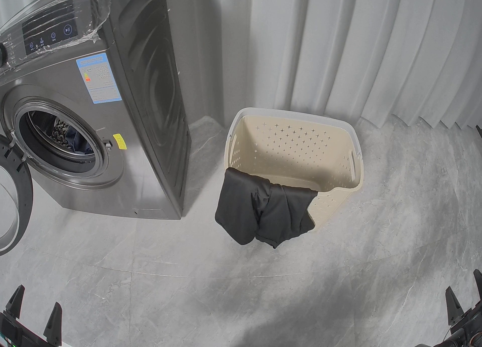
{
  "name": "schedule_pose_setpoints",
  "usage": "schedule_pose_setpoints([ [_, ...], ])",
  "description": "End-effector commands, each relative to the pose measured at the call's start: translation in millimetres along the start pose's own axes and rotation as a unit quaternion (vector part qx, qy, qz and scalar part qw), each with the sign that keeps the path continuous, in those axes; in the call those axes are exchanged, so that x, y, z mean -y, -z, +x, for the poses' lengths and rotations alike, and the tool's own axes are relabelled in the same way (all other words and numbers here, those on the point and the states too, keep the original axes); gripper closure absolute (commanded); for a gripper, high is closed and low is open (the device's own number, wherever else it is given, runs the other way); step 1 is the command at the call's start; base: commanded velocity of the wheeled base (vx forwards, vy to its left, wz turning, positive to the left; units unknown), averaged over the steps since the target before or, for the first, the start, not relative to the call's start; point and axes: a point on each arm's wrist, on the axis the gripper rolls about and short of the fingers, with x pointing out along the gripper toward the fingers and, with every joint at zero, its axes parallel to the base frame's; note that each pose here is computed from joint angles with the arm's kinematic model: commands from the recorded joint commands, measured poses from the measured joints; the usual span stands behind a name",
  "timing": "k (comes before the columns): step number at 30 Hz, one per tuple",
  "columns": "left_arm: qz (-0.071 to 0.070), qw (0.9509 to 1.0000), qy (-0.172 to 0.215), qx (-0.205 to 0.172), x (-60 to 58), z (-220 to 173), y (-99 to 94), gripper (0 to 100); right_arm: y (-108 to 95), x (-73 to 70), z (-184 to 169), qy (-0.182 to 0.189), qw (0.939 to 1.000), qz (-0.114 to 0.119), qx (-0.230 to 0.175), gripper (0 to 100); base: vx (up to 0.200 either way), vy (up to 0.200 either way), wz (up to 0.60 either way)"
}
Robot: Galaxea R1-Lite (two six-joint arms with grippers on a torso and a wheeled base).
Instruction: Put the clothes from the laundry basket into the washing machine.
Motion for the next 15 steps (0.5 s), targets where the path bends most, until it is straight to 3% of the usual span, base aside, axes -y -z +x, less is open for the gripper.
schedule_pose_setpoints([
  [1, 0.000, 1.0000, -0.001, -0.003, -0.1, 0.5, 5.1, 0, 5.2, 0.0, 0.6, 0.000, 1.0000, 0.000, -0.004, 0, 0.000, -0.200, 0.00],
  [2, -0.001, 1.0000, -0.001, -0.003, -0.1, 0.5, 5.1, 0, 5.1, 0.0, 0.6, 0.000, 1.0000, 0.000, -0.004, 0, 0.000, -0.200, 0.00],
  [15, 0.001, 1.0000, 0.001, -0.003, -0.1, 0.4, 5.2, 0, 5.1, 0.1, 0.6, -0.001, 1.0000, 0.000, -0.004, 0, 0.000, 0.000, 0.00],
])
